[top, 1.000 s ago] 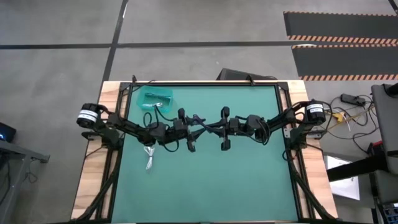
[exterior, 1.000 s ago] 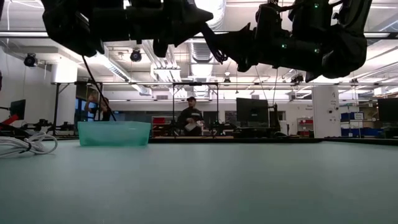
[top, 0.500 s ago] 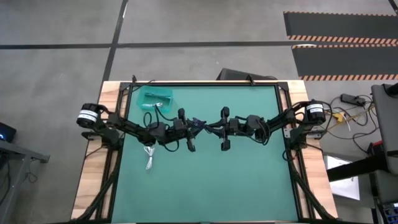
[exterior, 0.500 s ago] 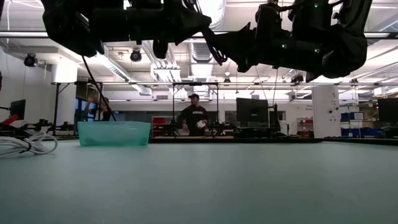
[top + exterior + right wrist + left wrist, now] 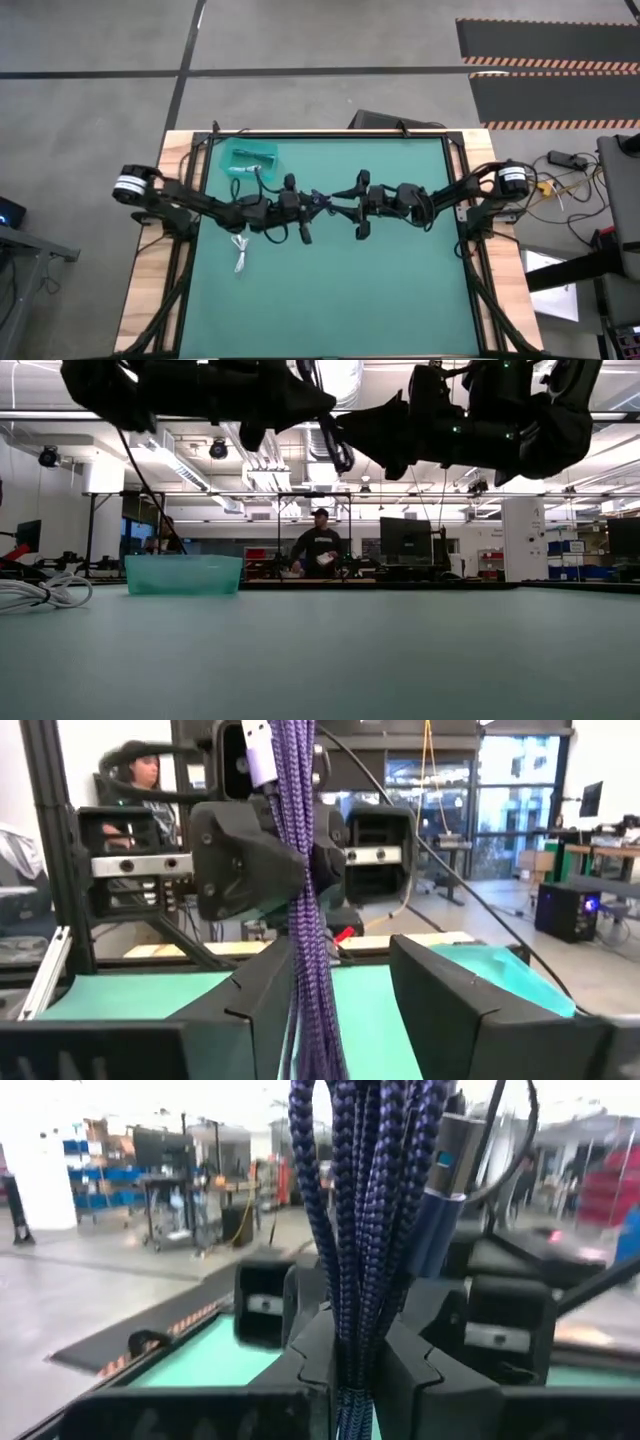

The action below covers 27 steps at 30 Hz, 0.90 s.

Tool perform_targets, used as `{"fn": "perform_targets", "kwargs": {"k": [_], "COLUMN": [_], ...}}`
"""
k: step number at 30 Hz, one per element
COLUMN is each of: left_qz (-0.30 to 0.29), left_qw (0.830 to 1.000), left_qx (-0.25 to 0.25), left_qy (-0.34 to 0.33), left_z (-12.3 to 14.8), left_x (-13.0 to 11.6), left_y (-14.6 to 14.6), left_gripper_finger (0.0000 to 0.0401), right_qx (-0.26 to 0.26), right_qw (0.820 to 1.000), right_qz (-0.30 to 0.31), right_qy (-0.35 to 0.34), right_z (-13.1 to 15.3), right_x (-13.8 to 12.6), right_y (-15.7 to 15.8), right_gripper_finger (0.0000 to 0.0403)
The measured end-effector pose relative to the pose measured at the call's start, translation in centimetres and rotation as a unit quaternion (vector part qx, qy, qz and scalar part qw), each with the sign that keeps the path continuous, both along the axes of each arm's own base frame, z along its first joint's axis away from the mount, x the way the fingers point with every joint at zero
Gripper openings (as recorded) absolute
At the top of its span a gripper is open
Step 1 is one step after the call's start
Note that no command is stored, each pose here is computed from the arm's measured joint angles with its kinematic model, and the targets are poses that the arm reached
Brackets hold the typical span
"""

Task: Pick and place USB-C Cables
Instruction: Put the purple charger cable into the blue bin

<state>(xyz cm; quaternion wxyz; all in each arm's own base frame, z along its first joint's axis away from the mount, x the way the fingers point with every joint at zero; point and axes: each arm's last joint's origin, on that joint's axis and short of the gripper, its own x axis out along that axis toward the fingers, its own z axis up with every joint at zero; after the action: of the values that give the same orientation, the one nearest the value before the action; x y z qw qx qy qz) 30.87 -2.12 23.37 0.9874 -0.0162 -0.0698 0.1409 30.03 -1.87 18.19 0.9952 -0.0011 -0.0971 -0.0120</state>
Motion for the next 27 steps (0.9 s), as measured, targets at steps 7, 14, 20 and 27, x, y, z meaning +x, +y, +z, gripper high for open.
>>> {"fn": "perform_targets", "kwargs": {"k": [7,14,20,27], "left_qz": [0.025,0.059,0.091,0.124], "left_qw": [0.995,0.982,0.96,0.919], "left_qx": [-0.002,-0.028,-0.032,-0.015], "left_qy": [0.093,0.177,0.264,0.373], "left_z": [2.3,4.9,6.6,8.6], "left_x": [-2.6,-5.0,-5.7,-5.9], "left_y": [0.7,2.3,3.9,6.3], "left_gripper_finger": [0.0018,0.0018,0.0018,0.0018], "right_qx": [0.003,-0.002,-0.007,-0.013], "right_qw": [0.999,0.997,0.992,0.99], "right_qz": [-0.009,-0.015,-0.04,-0.045], "right_qy": [0.036,0.077,0.118,0.136], "right_z": [1.2,2.9,3.9,4.5], "right_x": [-0.6,-1.8,-3.1,-3.9], "right_y": [0.0,0.1,0.0,0.0], "right_gripper_finger": [0.0168,0.0157,0.0148,0.0138]}}
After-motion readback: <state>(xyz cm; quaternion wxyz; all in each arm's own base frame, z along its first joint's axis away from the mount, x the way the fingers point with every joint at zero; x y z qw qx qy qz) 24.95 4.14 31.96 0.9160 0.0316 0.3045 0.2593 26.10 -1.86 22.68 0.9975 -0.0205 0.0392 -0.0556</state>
